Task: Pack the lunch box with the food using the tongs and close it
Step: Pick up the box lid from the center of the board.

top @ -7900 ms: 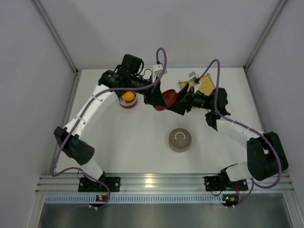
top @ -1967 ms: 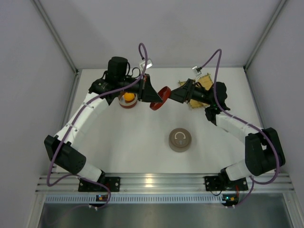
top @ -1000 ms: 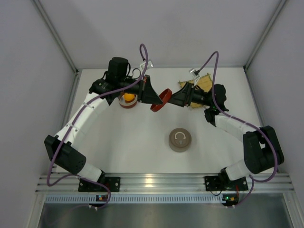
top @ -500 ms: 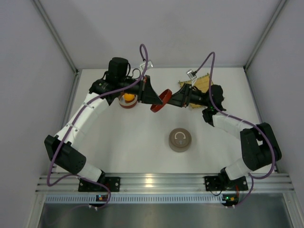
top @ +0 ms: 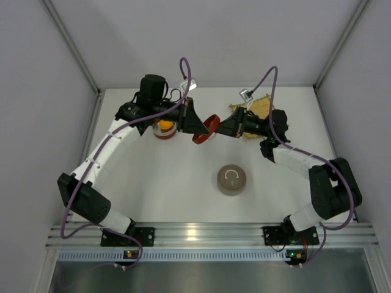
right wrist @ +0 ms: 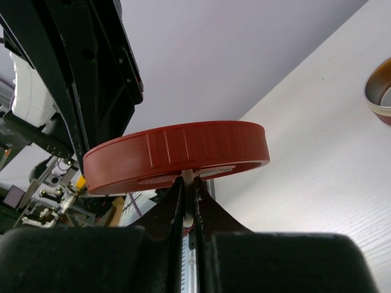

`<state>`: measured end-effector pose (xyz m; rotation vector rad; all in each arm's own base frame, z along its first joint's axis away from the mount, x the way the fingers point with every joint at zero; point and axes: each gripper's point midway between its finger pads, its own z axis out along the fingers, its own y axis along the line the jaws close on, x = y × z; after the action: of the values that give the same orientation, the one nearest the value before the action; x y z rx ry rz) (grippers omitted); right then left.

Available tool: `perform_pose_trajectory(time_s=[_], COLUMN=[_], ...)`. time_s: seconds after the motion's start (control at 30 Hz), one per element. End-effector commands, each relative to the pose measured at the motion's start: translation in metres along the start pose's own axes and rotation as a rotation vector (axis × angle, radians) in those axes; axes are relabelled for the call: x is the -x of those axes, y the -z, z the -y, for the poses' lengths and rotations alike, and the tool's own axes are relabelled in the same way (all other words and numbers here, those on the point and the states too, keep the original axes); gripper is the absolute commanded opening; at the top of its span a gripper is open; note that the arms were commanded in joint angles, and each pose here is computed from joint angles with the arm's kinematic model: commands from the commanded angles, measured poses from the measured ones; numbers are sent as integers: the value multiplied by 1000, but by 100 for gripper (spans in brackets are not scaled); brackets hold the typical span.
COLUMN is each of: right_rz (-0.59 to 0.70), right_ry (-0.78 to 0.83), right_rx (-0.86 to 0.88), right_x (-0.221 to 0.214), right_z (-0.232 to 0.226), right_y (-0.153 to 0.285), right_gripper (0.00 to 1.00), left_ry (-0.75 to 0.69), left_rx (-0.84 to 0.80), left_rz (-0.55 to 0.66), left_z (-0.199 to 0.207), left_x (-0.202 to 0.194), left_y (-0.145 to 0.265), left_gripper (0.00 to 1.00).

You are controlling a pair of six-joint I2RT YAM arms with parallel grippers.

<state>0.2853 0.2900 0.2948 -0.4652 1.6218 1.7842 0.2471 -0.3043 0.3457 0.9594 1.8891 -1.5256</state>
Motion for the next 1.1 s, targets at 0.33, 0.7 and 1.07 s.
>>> perform_pose_trajectory(time_s=[0.33, 0.7, 1.07], right_rz=[46, 172, 191], right_ry=[-74, -415, -696], right_rx=[-139, -531, -700], right_x=[-3, 20, 16], right_z=[9, 72, 87], right_y=[8, 37, 43], right_gripper=[0, 0, 0], left_ry=[-242, -667, -1144], left_rx=[307, 593, 793], left_rz=[6, 0, -230], left_z=[-35, -36, -25], left_x=[16, 40, 1], left_y=[28, 76, 5], left_gripper=[63, 72, 66])
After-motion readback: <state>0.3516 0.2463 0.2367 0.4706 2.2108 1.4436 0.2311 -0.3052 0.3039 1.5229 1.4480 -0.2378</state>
